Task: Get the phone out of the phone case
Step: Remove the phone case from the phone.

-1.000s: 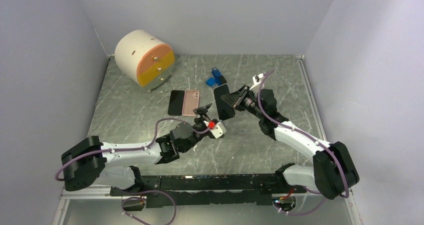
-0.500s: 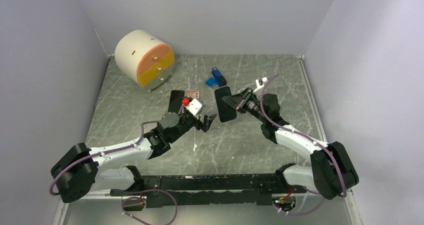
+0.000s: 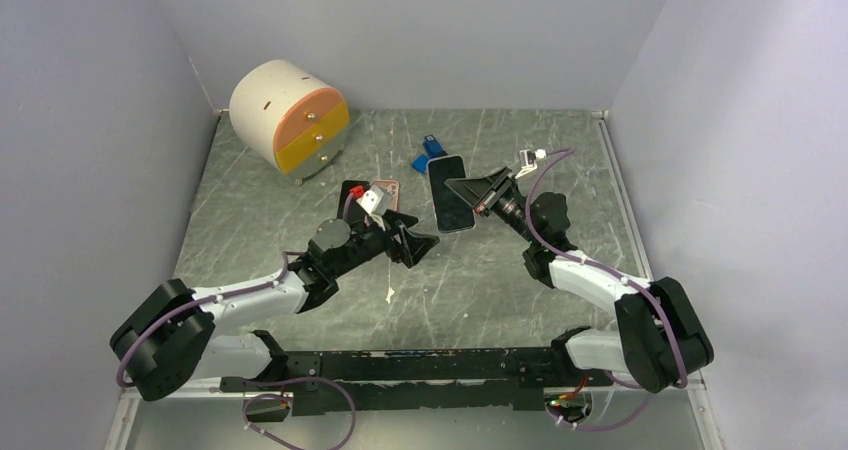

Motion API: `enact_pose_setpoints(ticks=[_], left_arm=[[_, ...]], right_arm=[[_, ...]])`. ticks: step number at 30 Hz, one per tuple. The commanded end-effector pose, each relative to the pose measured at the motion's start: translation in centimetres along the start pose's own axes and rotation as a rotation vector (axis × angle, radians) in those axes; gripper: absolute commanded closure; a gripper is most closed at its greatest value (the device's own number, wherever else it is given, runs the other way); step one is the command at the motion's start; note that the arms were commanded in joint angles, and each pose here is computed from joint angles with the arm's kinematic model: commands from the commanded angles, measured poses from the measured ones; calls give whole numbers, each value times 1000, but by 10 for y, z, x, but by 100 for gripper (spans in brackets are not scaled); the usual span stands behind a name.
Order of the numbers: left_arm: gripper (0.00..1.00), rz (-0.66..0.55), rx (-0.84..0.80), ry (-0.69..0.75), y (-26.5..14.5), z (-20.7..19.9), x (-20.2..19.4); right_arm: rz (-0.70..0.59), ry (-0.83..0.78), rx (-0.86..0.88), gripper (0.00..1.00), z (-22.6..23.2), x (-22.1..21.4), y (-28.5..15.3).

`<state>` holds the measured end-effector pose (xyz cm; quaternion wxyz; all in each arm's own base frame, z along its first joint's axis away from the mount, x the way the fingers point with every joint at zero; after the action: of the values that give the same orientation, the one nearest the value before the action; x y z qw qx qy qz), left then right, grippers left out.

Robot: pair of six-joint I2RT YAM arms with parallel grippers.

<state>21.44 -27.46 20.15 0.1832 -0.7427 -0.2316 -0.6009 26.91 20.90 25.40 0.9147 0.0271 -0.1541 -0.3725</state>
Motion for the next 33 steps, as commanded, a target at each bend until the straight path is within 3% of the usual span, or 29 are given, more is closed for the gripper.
enact_pose_setpoints(ticks=[1, 17, 33], left_arm=[[16, -99, -114, -50, 1, -16, 24], [23, -113, -105, -88, 9, -9, 23], [21, -141, -116, -161, 5, 0, 31]], right_arm=[[-8, -36, 169, 100, 38, 5, 1], [9, -29, 201, 100, 45, 3, 0], [23, -33, 192, 100, 40, 1, 3]])
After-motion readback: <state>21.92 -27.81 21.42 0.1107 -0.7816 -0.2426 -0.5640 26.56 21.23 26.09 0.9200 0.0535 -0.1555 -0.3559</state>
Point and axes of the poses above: each gripper's point midway between its finger pads, its own y axis out along the fingers, its own z axis along the line the jaws close on, x = y × z, the point moved 5 cm from there along -y, back along the fingers, and after that the axes turned 10 degrees about y, right-handed, at the moved point
